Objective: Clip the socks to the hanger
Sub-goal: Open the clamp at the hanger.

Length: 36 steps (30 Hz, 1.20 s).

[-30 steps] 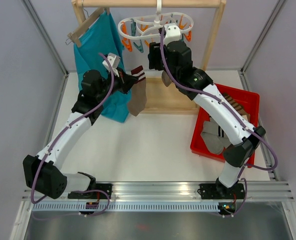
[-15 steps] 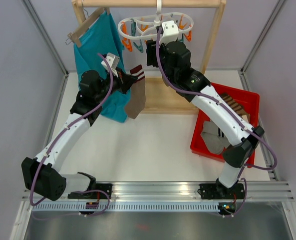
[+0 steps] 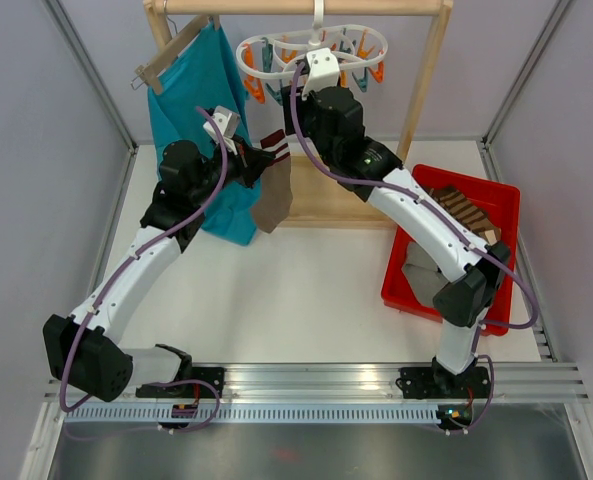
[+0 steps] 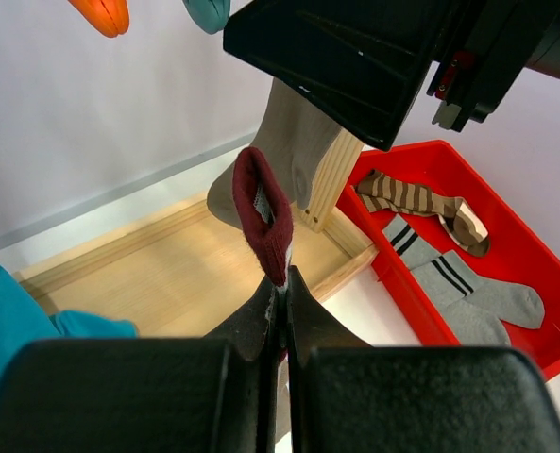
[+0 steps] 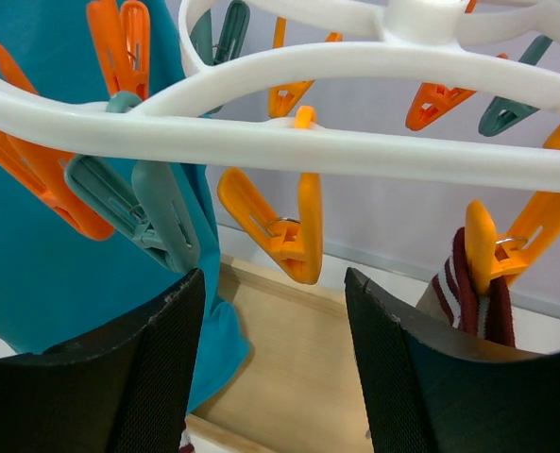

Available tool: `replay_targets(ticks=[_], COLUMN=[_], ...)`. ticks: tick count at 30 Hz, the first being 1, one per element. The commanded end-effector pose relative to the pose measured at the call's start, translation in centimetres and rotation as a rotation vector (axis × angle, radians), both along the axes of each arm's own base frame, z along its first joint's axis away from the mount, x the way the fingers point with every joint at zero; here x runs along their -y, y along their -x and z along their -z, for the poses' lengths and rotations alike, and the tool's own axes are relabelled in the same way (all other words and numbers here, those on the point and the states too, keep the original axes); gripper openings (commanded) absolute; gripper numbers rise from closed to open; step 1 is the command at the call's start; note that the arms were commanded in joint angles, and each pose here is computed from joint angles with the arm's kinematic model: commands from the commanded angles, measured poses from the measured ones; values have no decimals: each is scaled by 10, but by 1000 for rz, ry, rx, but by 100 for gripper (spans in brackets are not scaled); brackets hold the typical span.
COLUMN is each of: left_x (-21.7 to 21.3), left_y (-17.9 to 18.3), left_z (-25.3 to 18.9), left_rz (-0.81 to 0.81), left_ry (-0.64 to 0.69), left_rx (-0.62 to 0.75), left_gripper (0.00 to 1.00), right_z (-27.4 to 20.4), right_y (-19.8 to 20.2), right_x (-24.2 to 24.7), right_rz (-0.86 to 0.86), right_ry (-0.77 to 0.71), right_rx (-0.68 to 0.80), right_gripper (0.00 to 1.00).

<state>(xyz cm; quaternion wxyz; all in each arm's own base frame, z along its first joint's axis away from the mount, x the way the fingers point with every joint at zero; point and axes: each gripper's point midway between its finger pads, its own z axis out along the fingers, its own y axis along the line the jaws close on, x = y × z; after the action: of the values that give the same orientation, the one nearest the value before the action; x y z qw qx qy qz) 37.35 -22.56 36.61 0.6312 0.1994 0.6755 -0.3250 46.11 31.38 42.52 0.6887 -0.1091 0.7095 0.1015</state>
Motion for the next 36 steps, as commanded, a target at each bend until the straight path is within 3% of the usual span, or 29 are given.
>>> replay_targets(ticks=[1,36], left_x=[-1,0], left_y=[0,2], left_z=[-16,-13], left_rz=[-3,8], left_ry=[-14,-32], left_rx=[57,55], left_gripper=[2,2], right_z=[-37,-59], right_y=[2,-1], right_x=[3,-5], right_rz=[38,78], right_ry=[-36,-48], right_rx=[99,189], right_gripper=[68,69])
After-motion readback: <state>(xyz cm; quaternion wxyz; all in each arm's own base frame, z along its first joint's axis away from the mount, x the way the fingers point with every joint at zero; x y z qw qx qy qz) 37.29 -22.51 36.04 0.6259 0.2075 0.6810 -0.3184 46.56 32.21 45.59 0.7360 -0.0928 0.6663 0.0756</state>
